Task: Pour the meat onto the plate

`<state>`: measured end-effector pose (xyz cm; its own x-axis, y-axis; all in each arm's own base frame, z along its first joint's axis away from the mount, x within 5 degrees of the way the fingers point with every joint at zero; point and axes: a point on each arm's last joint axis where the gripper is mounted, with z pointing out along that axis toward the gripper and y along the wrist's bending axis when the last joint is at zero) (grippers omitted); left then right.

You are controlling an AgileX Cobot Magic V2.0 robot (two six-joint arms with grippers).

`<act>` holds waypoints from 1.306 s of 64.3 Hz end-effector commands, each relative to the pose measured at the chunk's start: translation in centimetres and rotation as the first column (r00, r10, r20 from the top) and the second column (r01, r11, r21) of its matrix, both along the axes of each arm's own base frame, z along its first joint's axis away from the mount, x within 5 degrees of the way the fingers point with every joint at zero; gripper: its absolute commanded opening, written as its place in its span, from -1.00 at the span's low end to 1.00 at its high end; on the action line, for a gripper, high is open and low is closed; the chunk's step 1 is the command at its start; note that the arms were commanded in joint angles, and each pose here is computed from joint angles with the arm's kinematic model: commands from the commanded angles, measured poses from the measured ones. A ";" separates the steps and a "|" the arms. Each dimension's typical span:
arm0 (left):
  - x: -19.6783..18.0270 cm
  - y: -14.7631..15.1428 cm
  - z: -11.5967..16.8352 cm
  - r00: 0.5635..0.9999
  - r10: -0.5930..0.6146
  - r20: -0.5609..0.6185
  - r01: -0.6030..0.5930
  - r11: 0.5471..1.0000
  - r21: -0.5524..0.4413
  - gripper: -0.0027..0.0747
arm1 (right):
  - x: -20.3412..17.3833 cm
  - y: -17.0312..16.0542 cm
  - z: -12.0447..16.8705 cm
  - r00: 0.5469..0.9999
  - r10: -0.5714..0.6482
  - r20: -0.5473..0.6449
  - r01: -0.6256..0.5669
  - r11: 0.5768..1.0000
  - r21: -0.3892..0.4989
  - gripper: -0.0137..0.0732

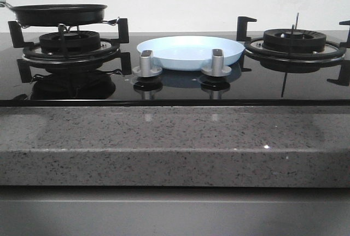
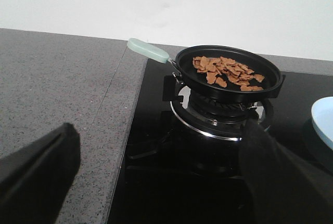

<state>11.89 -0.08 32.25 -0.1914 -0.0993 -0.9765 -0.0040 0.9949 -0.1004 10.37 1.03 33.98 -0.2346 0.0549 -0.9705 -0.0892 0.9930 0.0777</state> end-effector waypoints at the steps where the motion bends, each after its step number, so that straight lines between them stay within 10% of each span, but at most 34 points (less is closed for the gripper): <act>1: 0.2 0.0 1.9 0.993 0.009 0.116 -0.008 1.000 -0.010 0.53 | 0.1 -0.2 1.7 0.995 -0.015 0.099 0.015 1.000 -0.006 0.82; 41: 0.2 0.0 1.9 0.993 0.009 0.116 -0.008 1.000 -0.010 0.19 | 1.8 0.1 0.9 1.000 -0.005 -0.007 0.005 1.000 0.015 0.82; 84: 0.2 0.0 1.9 0.993 0.009 0.116 -0.008 1.000 -0.010 -0.28 | 20.3 6.3 2.0 0.883 0.182 -0.432 -0.188 0.982 0.031 0.82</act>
